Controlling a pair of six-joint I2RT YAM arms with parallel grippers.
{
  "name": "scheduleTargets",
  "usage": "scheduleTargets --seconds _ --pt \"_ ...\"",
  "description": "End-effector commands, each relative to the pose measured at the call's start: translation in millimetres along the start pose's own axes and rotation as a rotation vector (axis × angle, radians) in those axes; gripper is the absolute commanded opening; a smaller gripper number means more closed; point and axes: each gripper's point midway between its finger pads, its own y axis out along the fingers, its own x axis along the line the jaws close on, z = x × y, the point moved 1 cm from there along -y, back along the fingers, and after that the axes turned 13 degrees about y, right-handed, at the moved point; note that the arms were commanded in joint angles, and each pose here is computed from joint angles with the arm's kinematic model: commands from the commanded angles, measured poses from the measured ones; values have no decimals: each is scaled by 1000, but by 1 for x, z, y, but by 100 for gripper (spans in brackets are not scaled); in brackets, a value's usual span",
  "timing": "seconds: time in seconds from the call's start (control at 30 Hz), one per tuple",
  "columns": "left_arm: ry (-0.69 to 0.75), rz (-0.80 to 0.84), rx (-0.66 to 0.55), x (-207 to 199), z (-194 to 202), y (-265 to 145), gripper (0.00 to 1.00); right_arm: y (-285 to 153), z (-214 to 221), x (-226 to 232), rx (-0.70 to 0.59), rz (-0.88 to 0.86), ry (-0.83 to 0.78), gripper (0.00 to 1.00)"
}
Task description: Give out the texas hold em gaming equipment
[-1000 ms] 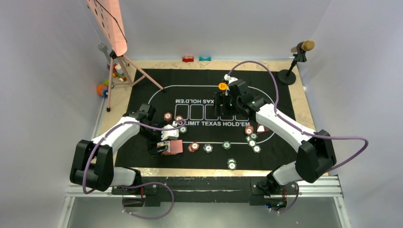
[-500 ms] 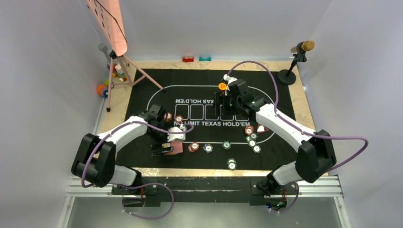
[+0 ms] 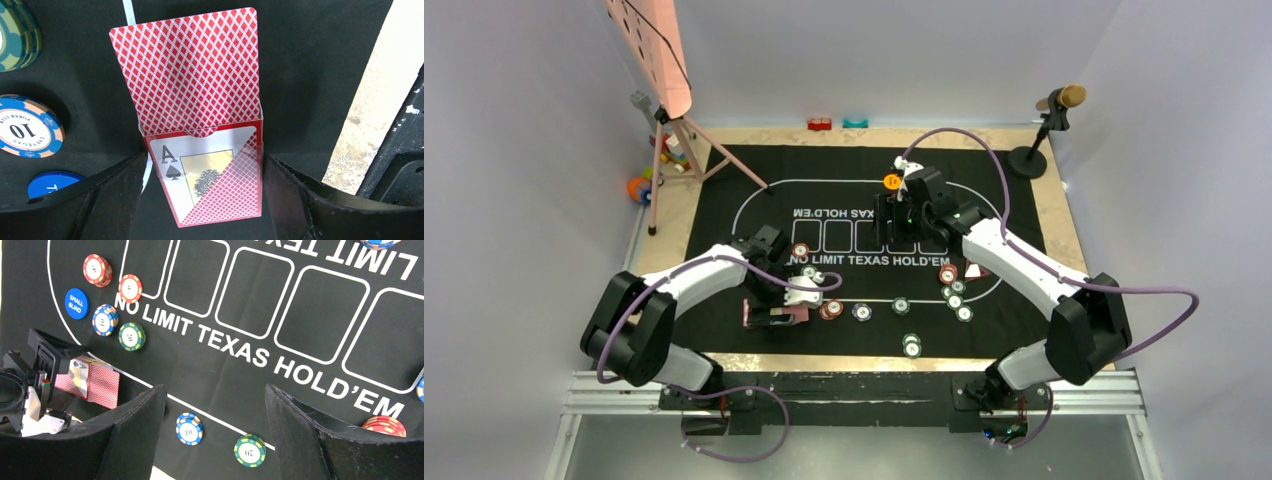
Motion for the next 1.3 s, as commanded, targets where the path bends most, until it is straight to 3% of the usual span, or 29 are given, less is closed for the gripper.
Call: scheduleTargets --seconds 0.0,0.2,0.43,0.5,0.8,1.0,1.27 --pt "2 9 31 0 -2 -2 85 -10 -20 14 -69 -54 -13 75" --pt "20 21 84 -1 -3 -1 79 -11 -23 14 -74 -62 -3 74" --pt "-21 40 71 -4 -10 -4 24 -13 -24 17 -72 -85 13 72" --pt "-43 28 45 -3 -16 -10 16 -14 -23 18 -67 -96 15 71" --pt "-70 -72 -106 -1 -49 -58 10 -23 -9 33 -20 -204 45 71" --pt "-93 -150 -162 13 -67 -99 2 -40 13 72 77 -484 88 75" --pt "-121 -179 -180 31 -78 -126 0 -62 34 103 161 -769 104 77"
